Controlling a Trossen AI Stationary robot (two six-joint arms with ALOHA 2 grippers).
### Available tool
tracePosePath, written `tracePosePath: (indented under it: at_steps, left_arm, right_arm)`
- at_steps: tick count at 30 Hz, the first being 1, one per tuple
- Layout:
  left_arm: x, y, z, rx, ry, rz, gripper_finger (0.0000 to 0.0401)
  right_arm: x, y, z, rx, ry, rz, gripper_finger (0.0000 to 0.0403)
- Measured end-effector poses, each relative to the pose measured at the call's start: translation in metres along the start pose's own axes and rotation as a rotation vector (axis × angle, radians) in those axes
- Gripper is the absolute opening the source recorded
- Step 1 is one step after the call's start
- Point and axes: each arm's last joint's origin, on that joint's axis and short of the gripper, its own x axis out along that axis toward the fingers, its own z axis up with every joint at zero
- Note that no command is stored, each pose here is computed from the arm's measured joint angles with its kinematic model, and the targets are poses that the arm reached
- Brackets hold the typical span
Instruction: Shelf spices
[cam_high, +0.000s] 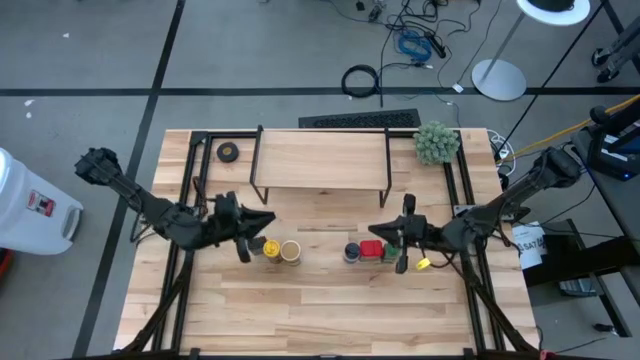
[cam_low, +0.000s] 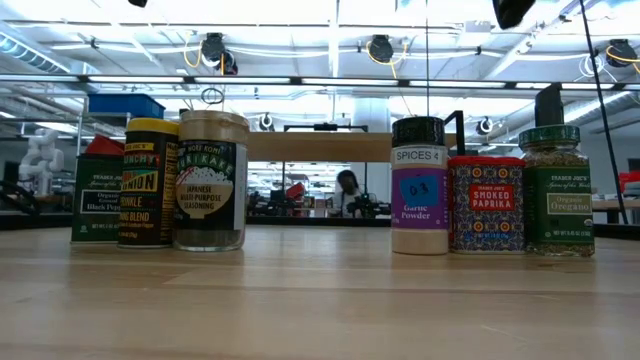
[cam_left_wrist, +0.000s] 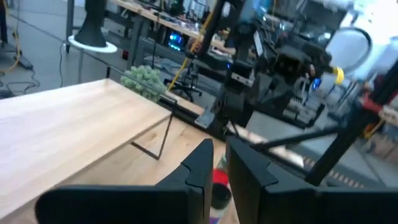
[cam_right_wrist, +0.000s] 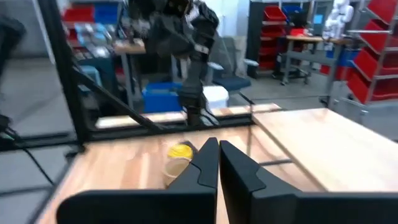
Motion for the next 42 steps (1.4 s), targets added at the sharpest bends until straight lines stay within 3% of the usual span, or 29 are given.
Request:
tracePosePath:
  at_steps: [5,9,14,18,23,33,38,40,42]
  left_arm:
    - [-0.006,0.016,0.013,-0.011,-0.007,0.037,0.0052]
    - [-0.009,0.025,0.015,0.023,0.016,0.062,0.0052]
    - [-0.009,0.026,0.016,0.072,0.010,0.070,0.0052]
    - [-0.008,0.026,0.015,0.116,0.016,0.073,0.0052]
    - [-0.006,0.028,0.018,-0.069,-0.020,0.099,0.0052]
    - [-0.007,0.034,0.004,-0.083,0.110,0.111,0.0052]
    - [-0.008,0.039,-0.004,0.071,0.212,0.099,0.0052]
    - [-0.009,0.042,-0.006,0.038,0.272,0.077,0.0053]
    - [-0.007,0.043,-0.008,-0.076,0.347,0.026,0.0058]
  right_arm:
    - [0.008,-0.007,0.033,-0.002,0.028,-0.058,0.0000]
    - [0.012,-0.016,0.057,0.076,0.040,-0.105,0.0000]
    - [0.010,-0.024,0.069,0.039,0.169,-0.090,0.0000]
    - [0.005,-0.026,0.073,0.022,0.281,-0.017,0.0000]
    - [0.000,-0.027,0.074,0.214,0.386,0.012,0.0000]
    - [-0.020,-0.032,0.049,0.358,0.850,0.103,0.0000]
    - [-0.021,-0.033,0.048,0.413,0.866,0.057,0.0000]
    - [-0.019,-0.033,0.047,0.405,0.857,0.036,0.0000]
    - [-0.019,-0.033,0.047,0.395,0.841,0.010,0.0000]
